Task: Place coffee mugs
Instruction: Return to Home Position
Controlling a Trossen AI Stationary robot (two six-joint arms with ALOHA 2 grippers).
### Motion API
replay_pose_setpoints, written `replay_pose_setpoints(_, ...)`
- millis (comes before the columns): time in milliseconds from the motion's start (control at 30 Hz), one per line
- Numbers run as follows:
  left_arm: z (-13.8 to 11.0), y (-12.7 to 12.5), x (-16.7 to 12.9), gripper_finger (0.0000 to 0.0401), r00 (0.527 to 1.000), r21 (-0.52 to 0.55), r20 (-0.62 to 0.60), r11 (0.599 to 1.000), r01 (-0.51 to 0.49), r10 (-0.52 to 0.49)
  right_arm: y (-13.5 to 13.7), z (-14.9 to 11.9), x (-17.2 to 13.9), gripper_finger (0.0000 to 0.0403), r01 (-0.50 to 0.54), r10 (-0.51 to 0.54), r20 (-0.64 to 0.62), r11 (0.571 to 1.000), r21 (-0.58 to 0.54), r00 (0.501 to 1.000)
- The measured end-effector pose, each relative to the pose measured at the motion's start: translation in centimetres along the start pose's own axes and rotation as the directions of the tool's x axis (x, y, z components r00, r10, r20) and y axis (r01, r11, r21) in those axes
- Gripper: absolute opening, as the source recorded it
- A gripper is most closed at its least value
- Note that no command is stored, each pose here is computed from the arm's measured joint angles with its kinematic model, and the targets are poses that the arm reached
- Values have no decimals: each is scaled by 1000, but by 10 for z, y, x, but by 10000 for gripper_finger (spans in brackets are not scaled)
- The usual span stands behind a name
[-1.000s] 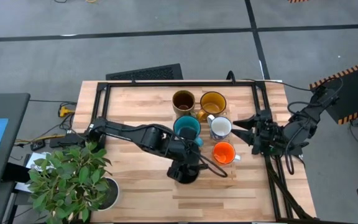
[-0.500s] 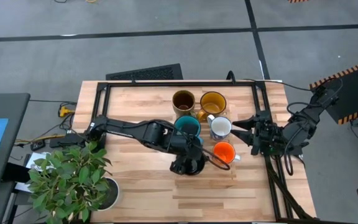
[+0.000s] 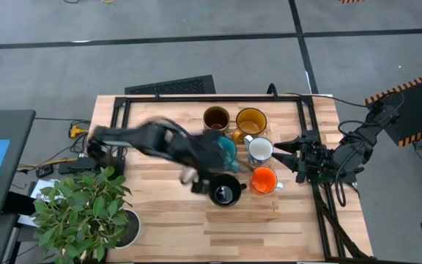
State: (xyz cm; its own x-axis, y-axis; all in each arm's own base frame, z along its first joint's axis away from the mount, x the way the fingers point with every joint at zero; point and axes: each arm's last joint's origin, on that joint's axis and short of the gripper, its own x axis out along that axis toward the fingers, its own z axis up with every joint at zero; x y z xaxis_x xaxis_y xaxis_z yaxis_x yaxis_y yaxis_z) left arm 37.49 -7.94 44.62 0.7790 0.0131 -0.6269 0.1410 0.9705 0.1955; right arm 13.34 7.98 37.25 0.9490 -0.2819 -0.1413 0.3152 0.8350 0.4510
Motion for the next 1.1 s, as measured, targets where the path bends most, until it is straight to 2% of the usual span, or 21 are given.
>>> replay_pose_setpoints(100,2,21,-40,143,995,-66,87,997,-38,43,0,0,0,234,1,-1,2,1000,2,1000)
replay_pose_setpoints(200,0,39,-71,106,986,-114,143,991,-72,88,-1,1,1,234,8,-8,9,1000,7,1000)
replay_pose_setpoints(333,-18,43,-87,20,980,-131,166,988,-87,108,-3,3,4,234,29,-29,18,1000,9,999)
replay_pose_setpoints(400,-33,41,-87,9,970,-152,209,984,-89,121,-4,4,5,234,39,-39,24,999,12,999)
replay_pose_setpoints(533,-81,32,-78,2,921,-223,359,972,-74,153,-6,5,7,234,58,-58,34,998,16,998)
replay_pose_setpoints(700,-153,22,-68,0,777,-295,586,954,-61,231,-8,6,9,234,74,-75,42,997,19,996)
replay_pose_setpoints(833,-205,21,-68,0,683,-359,673,933,-35,284,-9,7,11,234,88,-89,49,996,21,995)
replay_pose_setpoints(1000,-256,18,-69,0,659,-420,677,907,-20,328,-12,9,14,232,115,-116,62,993,26,991)
replay_pose_setpoints(1100,-278,15,-73,0,643,-441,687,897,-2,339,-13,9,16,209,131,-132,66,991,19,989)
